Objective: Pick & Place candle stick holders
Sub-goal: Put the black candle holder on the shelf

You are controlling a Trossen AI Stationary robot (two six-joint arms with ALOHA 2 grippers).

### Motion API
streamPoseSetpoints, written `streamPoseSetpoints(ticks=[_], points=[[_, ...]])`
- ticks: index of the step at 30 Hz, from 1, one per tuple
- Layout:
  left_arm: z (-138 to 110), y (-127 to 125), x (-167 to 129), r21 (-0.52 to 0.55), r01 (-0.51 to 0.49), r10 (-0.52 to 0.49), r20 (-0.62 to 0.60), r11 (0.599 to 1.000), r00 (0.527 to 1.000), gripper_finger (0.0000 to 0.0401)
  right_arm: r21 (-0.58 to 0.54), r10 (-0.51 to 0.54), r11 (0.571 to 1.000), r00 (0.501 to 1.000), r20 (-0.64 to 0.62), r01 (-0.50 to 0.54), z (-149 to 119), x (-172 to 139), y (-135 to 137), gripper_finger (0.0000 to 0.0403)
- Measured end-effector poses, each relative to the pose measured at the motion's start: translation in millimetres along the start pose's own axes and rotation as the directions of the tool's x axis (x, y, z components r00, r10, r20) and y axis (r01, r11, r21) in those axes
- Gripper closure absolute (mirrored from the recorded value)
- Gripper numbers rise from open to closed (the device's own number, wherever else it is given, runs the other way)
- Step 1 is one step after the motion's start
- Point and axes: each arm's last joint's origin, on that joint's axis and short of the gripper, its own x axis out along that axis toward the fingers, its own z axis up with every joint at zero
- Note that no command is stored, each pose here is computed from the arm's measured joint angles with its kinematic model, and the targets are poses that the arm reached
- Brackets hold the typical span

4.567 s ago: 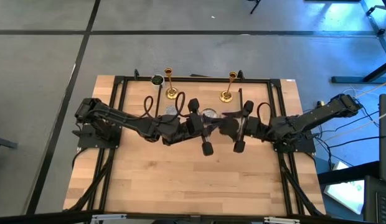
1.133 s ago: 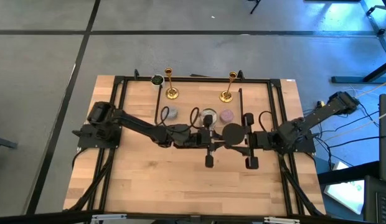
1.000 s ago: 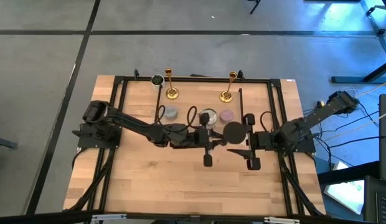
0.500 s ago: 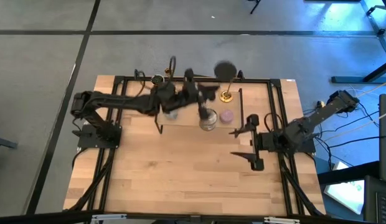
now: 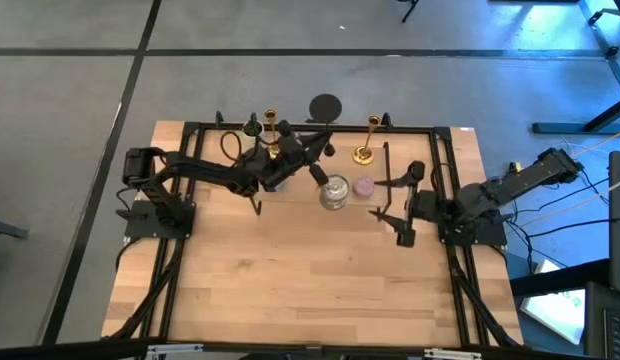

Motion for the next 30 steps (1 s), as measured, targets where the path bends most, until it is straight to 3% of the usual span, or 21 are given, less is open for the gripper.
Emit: streamPoseSetpoints(ticks=[6,13,18,30], points=[[0.0,11.1,16.1,0.038,-0.013,0.016,-0.079,0.999,0.997,0.0393,-0.046,-0.054,0.998,0.998,-0.036,0.052,-6.4,10.2,-14.7,0.0087],[-5.7,30.3,24.5,-0.003,-0.011,0.010,-0.112,1.000,0.994,0.0393,-0.008,0.002,1.000,0.996,-0.086,-0.003,-16.7,20.0,-30.9,0.0087],[-10.9,32.2,21.3,-0.005,-0.009,0.009,-0.123,1.000,0.992,0.0393,0.007,0.047,0.999,0.992,-0.115,-0.047,-21.9,22.9,-37.2,0.0087],[-28.0,39.9,-1.2,-0.051,-0.045,0.041,-0.073,0.998,0.996,0.0393,0.003,0.044,0.999,0.990,-0.133,-0.044,-24.3,24.1,-39.6,0.0087]])
